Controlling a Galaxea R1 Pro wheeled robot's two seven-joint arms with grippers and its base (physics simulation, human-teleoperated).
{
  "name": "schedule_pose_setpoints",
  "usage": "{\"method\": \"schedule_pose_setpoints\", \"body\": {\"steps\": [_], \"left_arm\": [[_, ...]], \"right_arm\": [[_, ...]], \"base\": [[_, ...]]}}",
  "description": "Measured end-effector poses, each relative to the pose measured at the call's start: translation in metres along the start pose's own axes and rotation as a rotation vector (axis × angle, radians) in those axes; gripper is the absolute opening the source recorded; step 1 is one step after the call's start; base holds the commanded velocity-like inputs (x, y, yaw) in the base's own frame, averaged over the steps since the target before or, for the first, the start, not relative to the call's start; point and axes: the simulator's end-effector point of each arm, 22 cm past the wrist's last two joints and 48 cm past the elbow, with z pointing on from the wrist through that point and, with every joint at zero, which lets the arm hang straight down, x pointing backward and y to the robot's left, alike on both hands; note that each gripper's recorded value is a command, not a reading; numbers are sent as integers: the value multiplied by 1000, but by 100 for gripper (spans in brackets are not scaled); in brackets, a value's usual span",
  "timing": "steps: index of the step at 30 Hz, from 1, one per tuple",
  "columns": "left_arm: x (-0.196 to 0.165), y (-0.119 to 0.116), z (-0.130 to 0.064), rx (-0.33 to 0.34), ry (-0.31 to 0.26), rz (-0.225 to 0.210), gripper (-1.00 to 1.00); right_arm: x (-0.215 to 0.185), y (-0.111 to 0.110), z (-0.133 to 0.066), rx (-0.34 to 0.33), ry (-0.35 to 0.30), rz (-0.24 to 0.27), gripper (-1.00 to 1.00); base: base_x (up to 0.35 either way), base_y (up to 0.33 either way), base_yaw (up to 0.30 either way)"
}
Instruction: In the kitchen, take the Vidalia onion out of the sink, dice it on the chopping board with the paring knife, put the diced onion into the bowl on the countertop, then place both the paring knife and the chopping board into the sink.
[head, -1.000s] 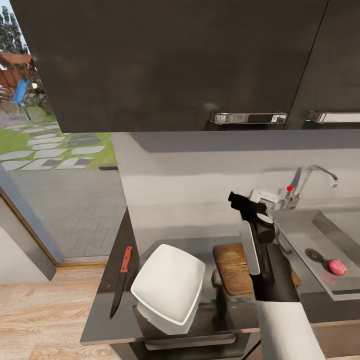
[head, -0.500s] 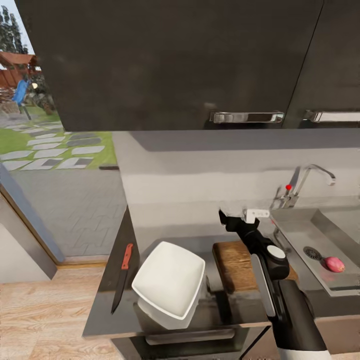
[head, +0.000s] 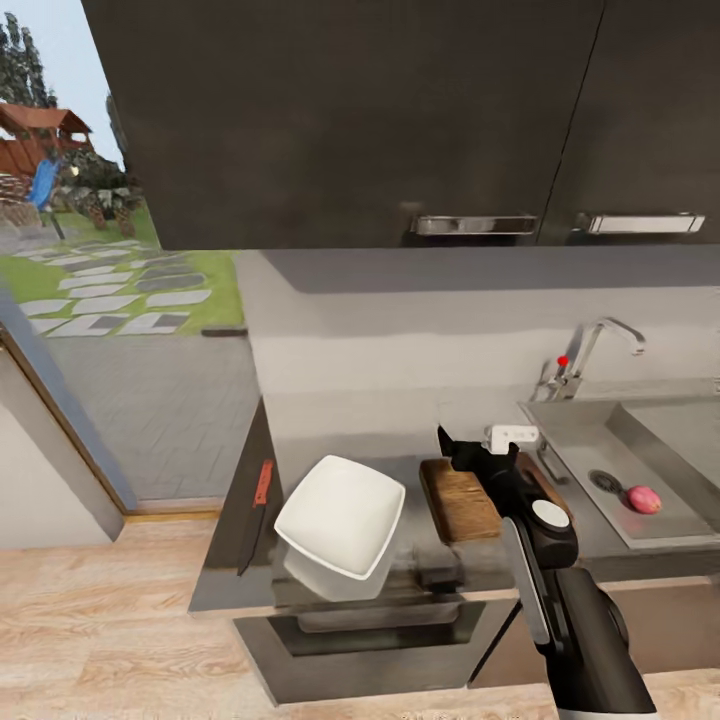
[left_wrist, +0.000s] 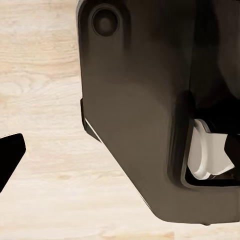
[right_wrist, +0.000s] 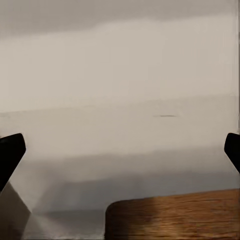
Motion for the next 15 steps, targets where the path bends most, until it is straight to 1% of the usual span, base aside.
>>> {"method": "schedule_pose_setpoints", "body": {"steps": [15], "left_arm": [[-1, -1, 0, 2, -4, 0, 100]], "right_arm": [[0, 0, 0, -2, 0, -2, 100]], "base": [[-340, 0, 0]]}}
